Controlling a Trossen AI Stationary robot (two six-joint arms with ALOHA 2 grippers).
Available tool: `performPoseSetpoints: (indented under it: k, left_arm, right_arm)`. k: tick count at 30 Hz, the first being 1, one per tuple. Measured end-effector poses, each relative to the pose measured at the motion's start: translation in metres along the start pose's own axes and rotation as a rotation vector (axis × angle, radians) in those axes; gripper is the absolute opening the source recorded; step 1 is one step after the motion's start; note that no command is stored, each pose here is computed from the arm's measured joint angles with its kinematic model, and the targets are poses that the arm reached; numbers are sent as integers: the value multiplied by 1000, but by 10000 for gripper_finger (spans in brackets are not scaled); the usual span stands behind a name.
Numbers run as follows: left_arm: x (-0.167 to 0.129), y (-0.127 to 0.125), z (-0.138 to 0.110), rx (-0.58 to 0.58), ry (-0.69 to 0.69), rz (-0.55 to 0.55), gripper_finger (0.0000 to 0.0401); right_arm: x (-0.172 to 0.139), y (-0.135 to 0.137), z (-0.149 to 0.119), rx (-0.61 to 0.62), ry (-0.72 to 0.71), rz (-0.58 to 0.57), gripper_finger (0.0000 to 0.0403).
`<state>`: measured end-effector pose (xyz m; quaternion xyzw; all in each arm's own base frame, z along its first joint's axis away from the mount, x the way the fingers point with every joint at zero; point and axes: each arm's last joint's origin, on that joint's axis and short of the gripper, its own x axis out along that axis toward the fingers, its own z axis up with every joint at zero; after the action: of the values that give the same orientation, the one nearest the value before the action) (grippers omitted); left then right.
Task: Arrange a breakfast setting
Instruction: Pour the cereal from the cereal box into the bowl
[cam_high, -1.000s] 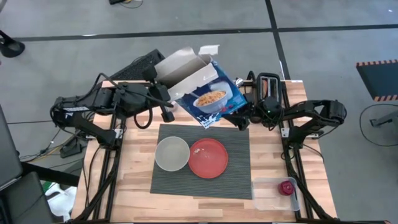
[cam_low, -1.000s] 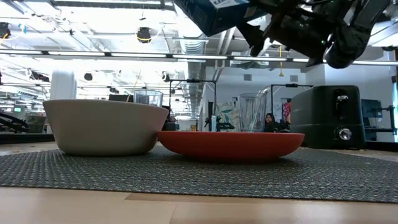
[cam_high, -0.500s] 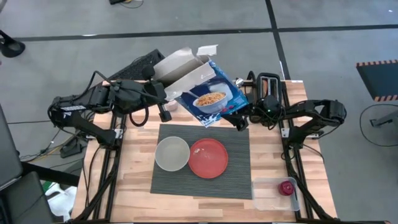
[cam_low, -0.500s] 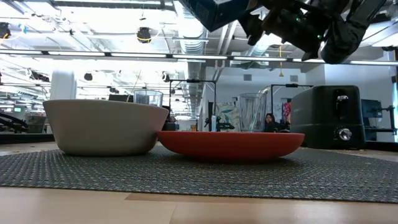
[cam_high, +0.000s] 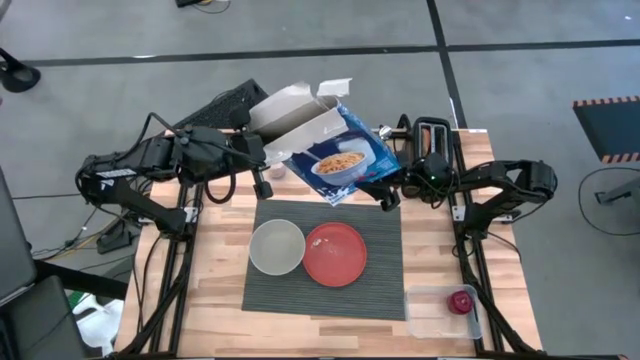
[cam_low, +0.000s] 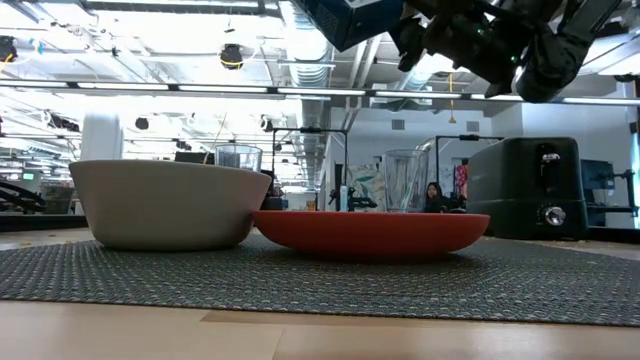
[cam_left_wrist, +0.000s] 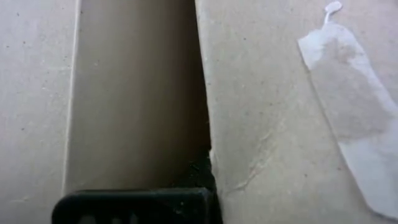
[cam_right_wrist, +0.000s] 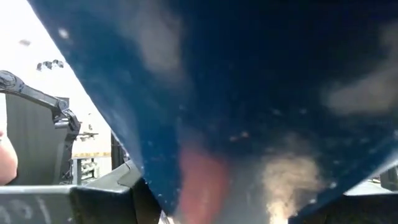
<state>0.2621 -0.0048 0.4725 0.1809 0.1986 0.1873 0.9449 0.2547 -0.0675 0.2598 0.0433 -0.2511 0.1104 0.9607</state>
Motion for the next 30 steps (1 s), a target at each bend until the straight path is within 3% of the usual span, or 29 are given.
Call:
performPoseSetpoints:
  k: [7, 13, 17, 21, 27, 30]
  left_arm:
    - [0, 0, 0, -7, 0, -2, 0]
    - [1, -1, 0, -21, 0, -10, 0]
    - [1, -1, 0, -22, 0, -13, 0]
    - [1, -1, 0, -38, 0, -12, 0]
    - [-3, -5, 0, -42, -5, -38, 0]
    - [-11, -6, 2, -49, -17, -134, 0]
  right_arm:
    - [3, -1, 2, 58, -21, -48, 348]
    - [10, 5, 6, -39, -55, -22, 377]
    - [10, 4, 7, -55, -51, -25, 359]
    - [9, 3, 6, -72, -43, -27, 297]
    - [3, 5, 2, -71, -24, -31, 296]
    - [-1, 5, 3, -72, -3, -8, 296]
